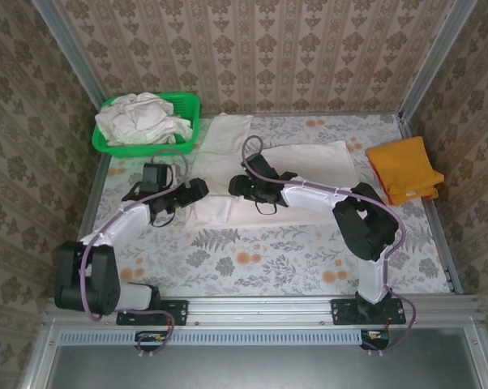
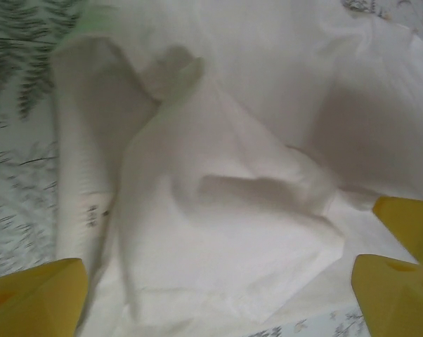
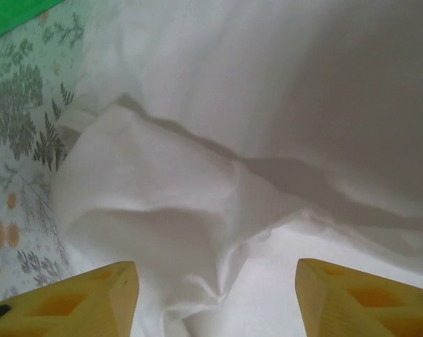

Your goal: Fold and stack the t-shirts

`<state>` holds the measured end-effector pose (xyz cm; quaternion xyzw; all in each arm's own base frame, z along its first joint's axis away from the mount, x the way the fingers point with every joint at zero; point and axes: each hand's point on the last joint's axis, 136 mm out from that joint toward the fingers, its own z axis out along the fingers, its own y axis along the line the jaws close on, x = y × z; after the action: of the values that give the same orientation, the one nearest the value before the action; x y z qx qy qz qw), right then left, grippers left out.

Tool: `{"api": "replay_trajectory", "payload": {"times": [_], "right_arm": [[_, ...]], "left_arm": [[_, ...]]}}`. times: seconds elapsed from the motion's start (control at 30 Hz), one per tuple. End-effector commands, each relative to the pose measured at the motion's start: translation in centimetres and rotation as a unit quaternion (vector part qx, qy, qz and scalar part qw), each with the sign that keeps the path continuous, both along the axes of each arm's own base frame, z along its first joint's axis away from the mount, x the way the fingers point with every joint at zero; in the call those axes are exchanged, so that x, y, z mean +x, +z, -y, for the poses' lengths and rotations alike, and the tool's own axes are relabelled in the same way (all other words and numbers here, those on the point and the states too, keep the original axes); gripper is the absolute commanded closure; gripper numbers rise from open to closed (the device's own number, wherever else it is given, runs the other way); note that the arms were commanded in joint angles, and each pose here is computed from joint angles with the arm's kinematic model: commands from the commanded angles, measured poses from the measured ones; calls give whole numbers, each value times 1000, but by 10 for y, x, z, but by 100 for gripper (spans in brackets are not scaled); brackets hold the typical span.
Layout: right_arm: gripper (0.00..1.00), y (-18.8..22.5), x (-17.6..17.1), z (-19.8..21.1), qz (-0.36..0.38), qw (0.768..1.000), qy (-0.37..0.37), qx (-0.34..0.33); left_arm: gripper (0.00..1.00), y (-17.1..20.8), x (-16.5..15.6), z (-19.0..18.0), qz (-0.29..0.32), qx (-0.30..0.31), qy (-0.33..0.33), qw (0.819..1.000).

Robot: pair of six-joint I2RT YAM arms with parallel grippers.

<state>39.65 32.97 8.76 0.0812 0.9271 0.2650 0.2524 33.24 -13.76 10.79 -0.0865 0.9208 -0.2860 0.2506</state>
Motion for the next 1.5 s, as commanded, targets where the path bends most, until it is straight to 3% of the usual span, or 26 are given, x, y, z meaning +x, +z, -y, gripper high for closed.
{"api": "replay_trajectory", "payload": {"times": [0.0, 0.2, 0.43, 0.57, 0.7, 0.9, 1.1, 1.47], "right_arm": [[43, -11, 8, -11, -34, 997, -28, 64], [48, -27, 21, -26, -65, 993, -31, 96], [48, -38, 36, 0, -53, 997, -34, 41], [48, -19, 36, 6, -20, 1000, 8, 19], [46, -1, 36, 43, 14, 998, 6, -58], [45, -22, 29, 126, -18, 995, -55, -79], [45, -47, -1, 191, -62, 986, -108, -109], [44, -73, -114, 220, -135, 975, -150, -91]], "left_arm": [[14, 10, 16, 18, 11, -31, -3, 999], [23, -4, 29, 36, -23, -62, -1, 998], [23, -27, 51, 59, -57, -75, -8, 996], [24, -61, 46, 60, -104, -76, 1, 992], [24, -83, 31, 53, -128, -67, 9, 989], [24, -88, 5, 39, -136, -44, 16, 990], [23, -83, -19, 19, -136, -7, 26, 990], [21, -71, -74, -19, -128, 19, 51, 990]]}}
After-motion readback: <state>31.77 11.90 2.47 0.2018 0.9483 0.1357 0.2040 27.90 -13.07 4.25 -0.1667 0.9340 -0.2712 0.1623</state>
